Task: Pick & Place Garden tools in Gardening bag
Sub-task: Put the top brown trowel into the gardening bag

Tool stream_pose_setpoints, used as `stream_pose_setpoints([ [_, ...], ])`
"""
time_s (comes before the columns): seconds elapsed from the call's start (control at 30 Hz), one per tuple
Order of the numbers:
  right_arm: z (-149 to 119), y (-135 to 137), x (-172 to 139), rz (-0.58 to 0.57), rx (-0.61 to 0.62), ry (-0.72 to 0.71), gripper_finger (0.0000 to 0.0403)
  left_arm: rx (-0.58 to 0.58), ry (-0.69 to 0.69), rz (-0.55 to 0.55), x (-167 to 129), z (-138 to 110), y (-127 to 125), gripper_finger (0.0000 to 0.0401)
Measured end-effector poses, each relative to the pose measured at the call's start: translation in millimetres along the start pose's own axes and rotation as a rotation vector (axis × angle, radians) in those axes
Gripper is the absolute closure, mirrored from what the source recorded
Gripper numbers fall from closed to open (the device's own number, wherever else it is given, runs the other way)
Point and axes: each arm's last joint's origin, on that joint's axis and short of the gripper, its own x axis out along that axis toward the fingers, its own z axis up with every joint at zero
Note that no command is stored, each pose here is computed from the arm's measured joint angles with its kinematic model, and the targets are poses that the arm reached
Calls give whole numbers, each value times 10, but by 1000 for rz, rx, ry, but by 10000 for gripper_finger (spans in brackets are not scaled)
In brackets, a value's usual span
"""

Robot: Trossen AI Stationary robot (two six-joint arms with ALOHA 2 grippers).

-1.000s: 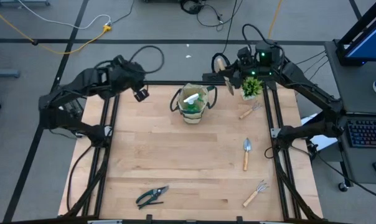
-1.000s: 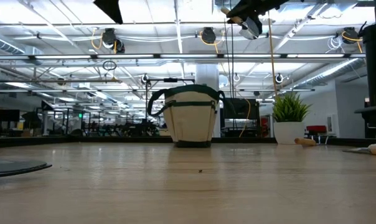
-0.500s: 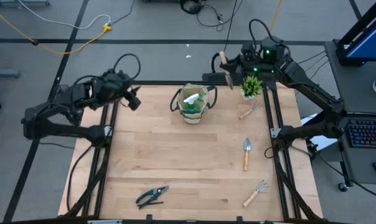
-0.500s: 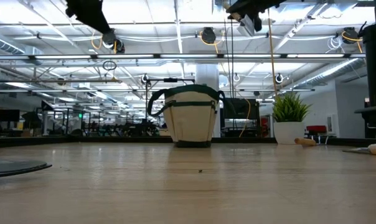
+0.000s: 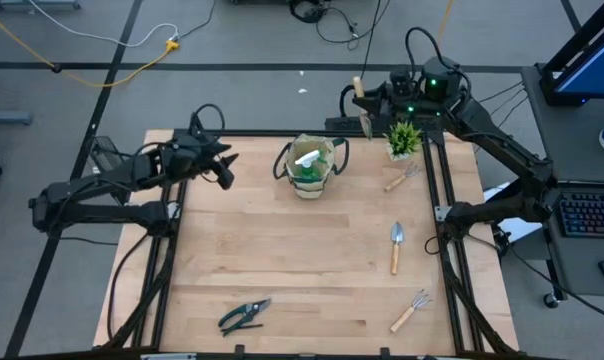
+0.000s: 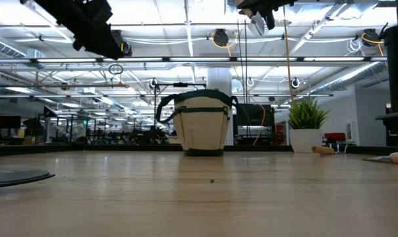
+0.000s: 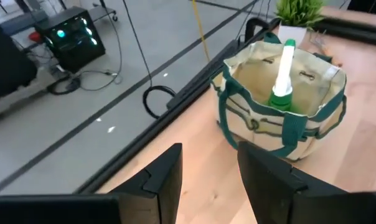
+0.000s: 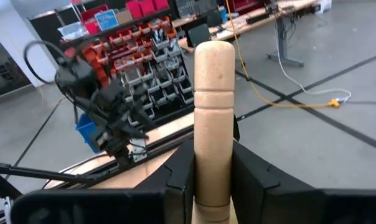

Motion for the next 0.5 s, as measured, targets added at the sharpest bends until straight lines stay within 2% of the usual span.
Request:
stream_pose_setpoints([
  [0.23,55,55,16,32,-32,-56,341,-66,-52,-47,199,-223,-4,240],
  [0.4,74,141,49,72,-56,-83,341,-99,-75,-38,293,-352,9,240],
  [0.5,41,182,94,137,-70,-101,341,-107,-80,-30,322,-397,20,240],
])
